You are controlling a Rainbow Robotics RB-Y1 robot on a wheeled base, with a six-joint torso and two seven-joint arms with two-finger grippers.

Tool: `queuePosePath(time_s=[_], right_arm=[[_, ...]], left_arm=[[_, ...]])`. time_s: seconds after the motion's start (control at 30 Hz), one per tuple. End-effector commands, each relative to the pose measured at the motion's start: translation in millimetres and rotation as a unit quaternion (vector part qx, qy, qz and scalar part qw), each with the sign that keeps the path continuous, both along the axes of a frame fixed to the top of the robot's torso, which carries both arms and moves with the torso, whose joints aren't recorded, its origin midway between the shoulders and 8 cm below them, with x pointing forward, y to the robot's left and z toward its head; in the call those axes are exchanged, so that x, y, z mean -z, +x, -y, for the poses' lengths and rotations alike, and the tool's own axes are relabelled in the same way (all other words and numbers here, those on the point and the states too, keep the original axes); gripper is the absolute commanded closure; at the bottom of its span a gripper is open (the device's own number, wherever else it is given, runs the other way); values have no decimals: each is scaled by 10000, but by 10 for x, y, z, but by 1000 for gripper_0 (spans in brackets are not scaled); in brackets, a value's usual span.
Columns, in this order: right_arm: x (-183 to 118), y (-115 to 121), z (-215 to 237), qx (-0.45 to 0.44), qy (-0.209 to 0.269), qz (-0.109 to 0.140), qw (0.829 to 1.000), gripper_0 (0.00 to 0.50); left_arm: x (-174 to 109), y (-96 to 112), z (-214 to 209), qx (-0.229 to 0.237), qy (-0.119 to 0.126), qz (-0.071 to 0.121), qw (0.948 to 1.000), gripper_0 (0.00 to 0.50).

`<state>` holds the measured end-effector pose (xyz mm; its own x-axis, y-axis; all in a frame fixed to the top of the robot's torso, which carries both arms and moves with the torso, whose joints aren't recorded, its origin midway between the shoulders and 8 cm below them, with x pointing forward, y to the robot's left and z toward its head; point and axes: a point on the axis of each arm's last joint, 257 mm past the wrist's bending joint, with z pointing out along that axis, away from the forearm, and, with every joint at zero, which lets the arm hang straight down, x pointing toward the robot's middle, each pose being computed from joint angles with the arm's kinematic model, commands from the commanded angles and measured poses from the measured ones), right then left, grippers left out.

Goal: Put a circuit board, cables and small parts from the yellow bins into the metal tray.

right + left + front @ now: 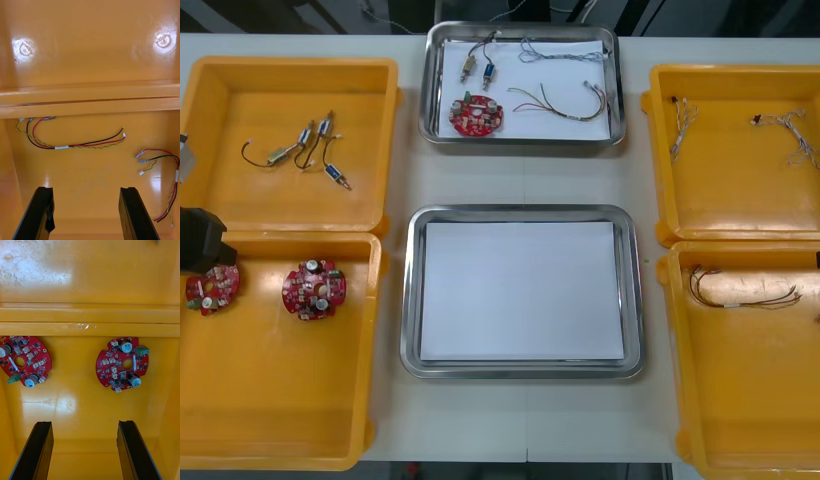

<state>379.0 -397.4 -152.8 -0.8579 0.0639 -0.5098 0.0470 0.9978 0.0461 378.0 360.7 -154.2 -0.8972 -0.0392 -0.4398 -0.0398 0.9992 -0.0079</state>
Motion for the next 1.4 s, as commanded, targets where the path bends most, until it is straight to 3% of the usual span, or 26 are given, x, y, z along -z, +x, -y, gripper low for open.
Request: queuePosePath(time_s=[0.03, 1.4], right_arm=[[-69, -46, 123, 148, -126, -12, 9998, 0], [-69, -46, 123, 148, -126, -12, 9998, 0]], left_arm=[[-142, -31, -160, 258, 402, 115, 9988, 0], [-142, -31, -160, 258, 402, 115, 9988, 0]])
